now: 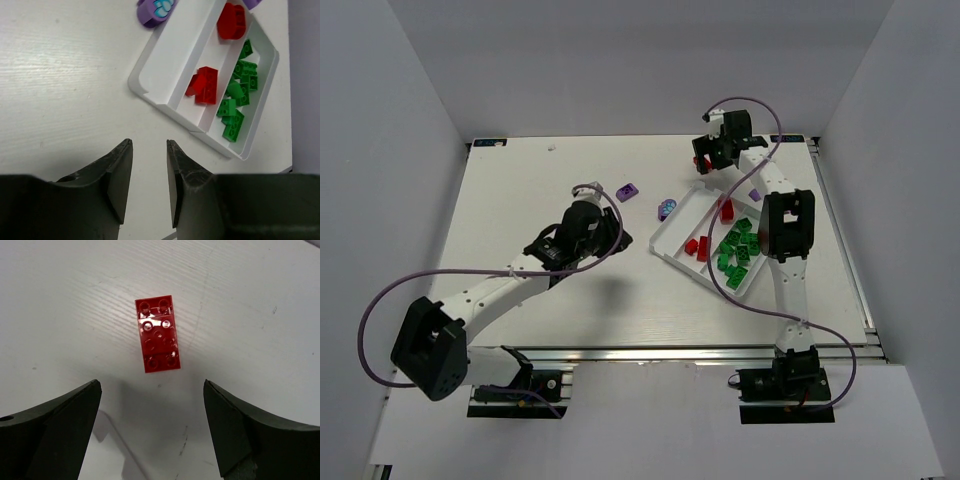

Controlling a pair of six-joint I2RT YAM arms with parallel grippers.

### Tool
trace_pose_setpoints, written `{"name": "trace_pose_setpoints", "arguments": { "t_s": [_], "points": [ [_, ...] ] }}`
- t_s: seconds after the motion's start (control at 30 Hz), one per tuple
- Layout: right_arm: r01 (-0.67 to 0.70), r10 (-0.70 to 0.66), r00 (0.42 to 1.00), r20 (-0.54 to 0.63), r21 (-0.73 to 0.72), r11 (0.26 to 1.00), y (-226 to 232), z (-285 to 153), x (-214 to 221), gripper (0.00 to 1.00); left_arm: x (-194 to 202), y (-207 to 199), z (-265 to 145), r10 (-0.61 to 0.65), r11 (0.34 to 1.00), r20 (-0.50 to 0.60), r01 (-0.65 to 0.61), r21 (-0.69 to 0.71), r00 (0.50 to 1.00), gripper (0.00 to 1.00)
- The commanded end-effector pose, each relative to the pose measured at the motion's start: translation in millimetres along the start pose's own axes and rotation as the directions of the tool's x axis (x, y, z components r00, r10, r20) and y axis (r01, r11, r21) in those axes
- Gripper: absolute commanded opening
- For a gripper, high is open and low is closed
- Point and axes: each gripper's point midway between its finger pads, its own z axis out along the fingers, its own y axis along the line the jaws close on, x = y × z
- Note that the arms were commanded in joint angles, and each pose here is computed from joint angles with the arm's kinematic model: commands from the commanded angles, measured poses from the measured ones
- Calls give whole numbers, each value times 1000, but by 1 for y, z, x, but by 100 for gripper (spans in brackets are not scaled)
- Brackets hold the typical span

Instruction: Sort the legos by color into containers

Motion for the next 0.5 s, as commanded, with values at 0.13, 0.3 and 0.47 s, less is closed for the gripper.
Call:
{"name": "trace_pose_setpoints", "arguments": {
  "t_s": [0.13, 0.3, 0.47],
  "points": [
    [19, -29, 992, 120, 78, 997, -13, 22, -32, 83, -9, 16, -17, -44, 996, 57, 48, -77, 997, 45],
    [34, -40, 992, 121, 50, 998, -9, 38, -24, 81, -8, 20, -20, -53, 994, 60, 59, -91, 997, 45],
    [51, -57, 988, 145, 48, 998, -8, 47, -26, 79, -7, 20, -22, -68, 993, 56, 73, -96, 996, 49]
  ]
}}
